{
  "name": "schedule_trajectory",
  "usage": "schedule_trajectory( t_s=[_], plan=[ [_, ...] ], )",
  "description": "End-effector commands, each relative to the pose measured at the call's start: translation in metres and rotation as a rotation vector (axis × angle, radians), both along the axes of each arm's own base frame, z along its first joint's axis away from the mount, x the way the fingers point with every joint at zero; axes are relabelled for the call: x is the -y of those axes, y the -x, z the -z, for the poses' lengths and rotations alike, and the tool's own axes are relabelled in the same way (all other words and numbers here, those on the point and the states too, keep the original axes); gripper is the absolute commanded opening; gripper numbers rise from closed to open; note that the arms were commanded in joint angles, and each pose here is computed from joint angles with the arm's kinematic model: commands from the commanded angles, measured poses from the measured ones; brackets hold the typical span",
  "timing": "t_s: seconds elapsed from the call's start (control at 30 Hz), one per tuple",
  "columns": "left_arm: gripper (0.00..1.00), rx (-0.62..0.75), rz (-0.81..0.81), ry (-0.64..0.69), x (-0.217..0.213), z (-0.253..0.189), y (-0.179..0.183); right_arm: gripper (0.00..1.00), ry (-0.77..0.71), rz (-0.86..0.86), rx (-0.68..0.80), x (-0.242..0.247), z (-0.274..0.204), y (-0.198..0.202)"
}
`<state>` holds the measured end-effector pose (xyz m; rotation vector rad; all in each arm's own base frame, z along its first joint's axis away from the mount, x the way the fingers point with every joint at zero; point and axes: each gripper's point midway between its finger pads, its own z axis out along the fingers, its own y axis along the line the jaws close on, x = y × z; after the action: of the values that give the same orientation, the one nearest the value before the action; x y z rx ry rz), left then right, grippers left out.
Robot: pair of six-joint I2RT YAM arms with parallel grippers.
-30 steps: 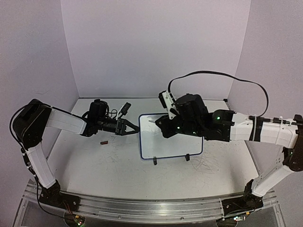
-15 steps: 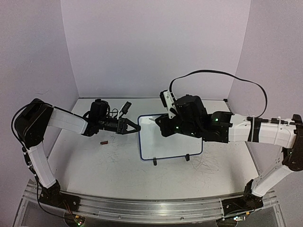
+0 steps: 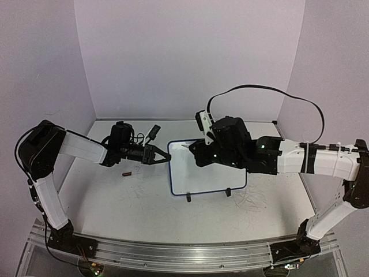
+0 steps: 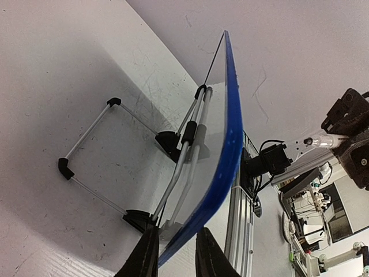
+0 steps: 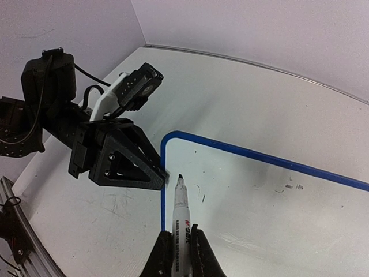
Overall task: Write a sentence on the whiteboard
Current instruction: Hold the whiteboard at the center of the board.
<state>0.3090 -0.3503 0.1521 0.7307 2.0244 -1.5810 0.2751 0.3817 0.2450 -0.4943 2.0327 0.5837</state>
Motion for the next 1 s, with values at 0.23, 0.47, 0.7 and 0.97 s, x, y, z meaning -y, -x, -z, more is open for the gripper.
schedule_trajectory(
  t_s=[0.23, 0.47, 0.7, 0.97],
  plan=[
    [0.24, 0.102, 0.044, 0.041, 0.007, -0.01, -0.004, 0.0, -0.026, 0.009, 0.021, -0.018, -0.004, -0.008],
    [0.21, 0.11, 0.049, 0.039, 0.006, -0.007, -0.002, 0.0, -0.034, 0.006, 0.024, -0.022, -0.001, -0.01],
    [0.19, 0.155, 0.049, 0.032, 0.005, -0.005, 0.001, 0.0, -0.039, 0.003, 0.029, -0.029, -0.004, -0.012],
    [0.21, 0.157, 0.062, 0.032, 0.006, -0.002, 0.002, 0.0, -0.045, 0.018, 0.028, -0.03, -0.004, -0.016]
  ],
)
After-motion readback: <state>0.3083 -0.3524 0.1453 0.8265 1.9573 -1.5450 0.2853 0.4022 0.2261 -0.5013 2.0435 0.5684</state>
